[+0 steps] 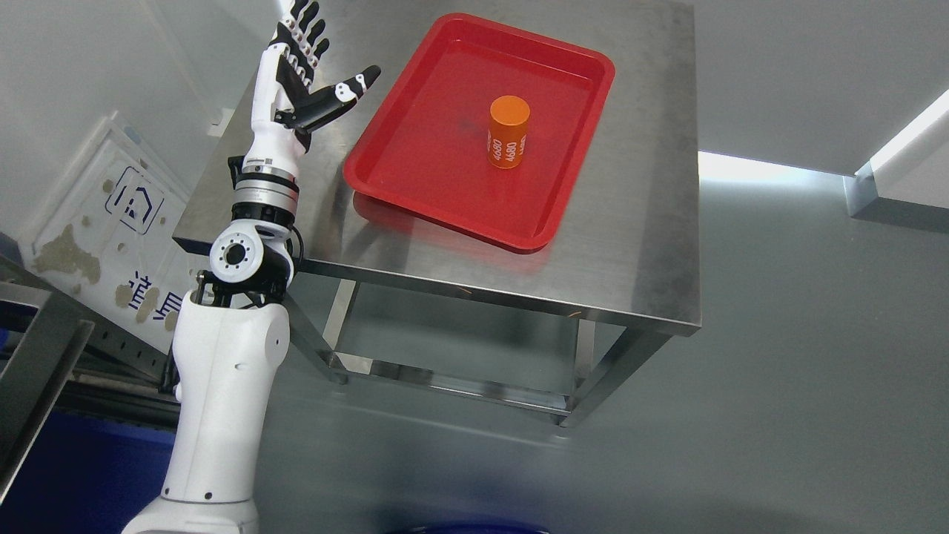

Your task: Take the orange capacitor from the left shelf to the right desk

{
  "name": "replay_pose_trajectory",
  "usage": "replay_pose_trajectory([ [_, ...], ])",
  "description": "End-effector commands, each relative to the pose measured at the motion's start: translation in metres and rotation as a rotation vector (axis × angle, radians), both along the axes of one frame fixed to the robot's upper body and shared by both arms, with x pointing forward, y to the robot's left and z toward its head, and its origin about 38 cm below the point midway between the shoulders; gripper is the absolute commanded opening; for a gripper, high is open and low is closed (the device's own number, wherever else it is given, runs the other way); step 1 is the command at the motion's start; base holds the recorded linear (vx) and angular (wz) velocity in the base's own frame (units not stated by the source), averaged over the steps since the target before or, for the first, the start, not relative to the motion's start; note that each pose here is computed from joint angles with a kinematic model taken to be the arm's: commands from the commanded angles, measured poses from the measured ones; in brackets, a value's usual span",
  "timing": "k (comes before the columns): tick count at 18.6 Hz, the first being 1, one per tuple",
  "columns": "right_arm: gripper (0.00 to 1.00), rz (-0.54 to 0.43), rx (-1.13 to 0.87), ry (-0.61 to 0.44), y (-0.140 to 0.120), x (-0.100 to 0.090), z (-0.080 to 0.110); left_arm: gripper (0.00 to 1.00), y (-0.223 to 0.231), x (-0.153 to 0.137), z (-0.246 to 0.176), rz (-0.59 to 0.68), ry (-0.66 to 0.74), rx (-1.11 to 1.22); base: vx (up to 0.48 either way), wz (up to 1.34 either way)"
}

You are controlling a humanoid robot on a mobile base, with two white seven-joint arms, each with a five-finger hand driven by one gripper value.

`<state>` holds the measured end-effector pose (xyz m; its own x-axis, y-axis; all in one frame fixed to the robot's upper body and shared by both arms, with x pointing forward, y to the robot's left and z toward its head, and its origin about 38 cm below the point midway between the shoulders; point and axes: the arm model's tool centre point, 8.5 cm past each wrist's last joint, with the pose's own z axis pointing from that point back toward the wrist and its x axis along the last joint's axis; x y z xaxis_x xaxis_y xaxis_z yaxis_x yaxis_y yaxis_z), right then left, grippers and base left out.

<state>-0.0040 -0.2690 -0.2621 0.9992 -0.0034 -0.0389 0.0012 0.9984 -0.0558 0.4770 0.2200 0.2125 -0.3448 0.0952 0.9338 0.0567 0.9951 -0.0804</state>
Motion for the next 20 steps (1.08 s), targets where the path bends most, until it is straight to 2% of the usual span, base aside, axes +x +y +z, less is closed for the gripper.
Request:
replay_pose_trajectory([
  [1, 1.0, -0.003, -0.017, -0.035, -0.0114, 0.0127, 0.0005, 0.99, 0.0098, -0.0429, -0.0057, 0.041, -0.024, 0.04, 0.0, 0.0],
  [3, 1.0, -0.003, -0.017, -0.035, -0.0114, 0.0127, 0.0005, 0.99, 0.0074, -0.047, -0.0147, 0.033, -0.004, 0.047, 0.0, 0.0],
  [20, 1.0, -0.003, -0.017, -0.035, -0.0114, 0.0127, 0.0005, 0.99, 0.0109, -0.0486, -0.0103, 0.084, -0.046, 0.165, 0.0, 0.0],
])
